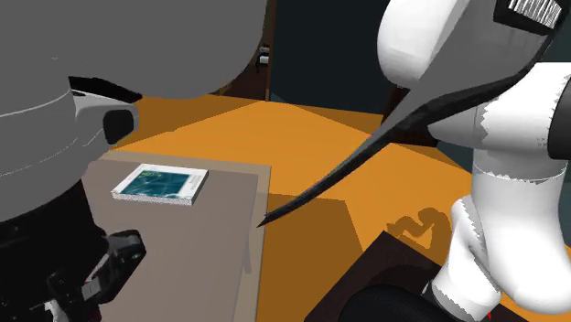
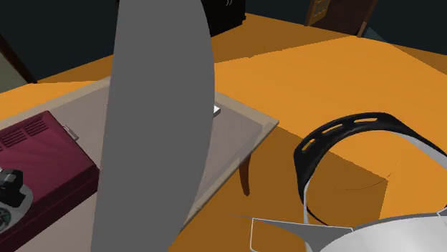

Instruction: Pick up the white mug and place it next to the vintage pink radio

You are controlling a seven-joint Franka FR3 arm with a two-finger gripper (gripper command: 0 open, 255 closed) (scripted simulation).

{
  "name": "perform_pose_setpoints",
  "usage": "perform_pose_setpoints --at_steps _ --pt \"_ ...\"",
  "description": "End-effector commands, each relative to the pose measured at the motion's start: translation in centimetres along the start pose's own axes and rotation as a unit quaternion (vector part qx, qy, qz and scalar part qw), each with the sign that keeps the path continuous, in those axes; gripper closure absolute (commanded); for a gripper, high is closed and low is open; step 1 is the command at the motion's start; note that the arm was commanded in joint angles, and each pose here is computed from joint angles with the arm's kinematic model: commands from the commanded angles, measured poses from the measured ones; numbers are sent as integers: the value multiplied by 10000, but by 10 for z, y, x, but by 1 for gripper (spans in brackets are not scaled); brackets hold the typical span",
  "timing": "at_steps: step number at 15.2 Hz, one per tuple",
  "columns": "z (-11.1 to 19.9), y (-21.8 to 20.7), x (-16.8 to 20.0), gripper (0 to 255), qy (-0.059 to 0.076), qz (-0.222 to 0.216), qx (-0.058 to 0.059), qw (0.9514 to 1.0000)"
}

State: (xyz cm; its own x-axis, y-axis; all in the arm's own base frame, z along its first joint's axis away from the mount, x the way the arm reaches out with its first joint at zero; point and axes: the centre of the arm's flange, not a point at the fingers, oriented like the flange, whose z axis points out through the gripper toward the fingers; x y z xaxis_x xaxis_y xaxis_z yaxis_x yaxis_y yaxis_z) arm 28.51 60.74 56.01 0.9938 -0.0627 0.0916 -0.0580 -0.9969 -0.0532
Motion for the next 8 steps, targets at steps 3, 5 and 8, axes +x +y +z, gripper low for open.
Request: perform_pose_setpoints --at_steps 3,5,8 --pt "1 -44 -33 255 4 11 -4 10000" --pt "6 -56 -42 255 4 11 -4 10000" --pt "22 -55 -44 255 4 11 -4 10000"
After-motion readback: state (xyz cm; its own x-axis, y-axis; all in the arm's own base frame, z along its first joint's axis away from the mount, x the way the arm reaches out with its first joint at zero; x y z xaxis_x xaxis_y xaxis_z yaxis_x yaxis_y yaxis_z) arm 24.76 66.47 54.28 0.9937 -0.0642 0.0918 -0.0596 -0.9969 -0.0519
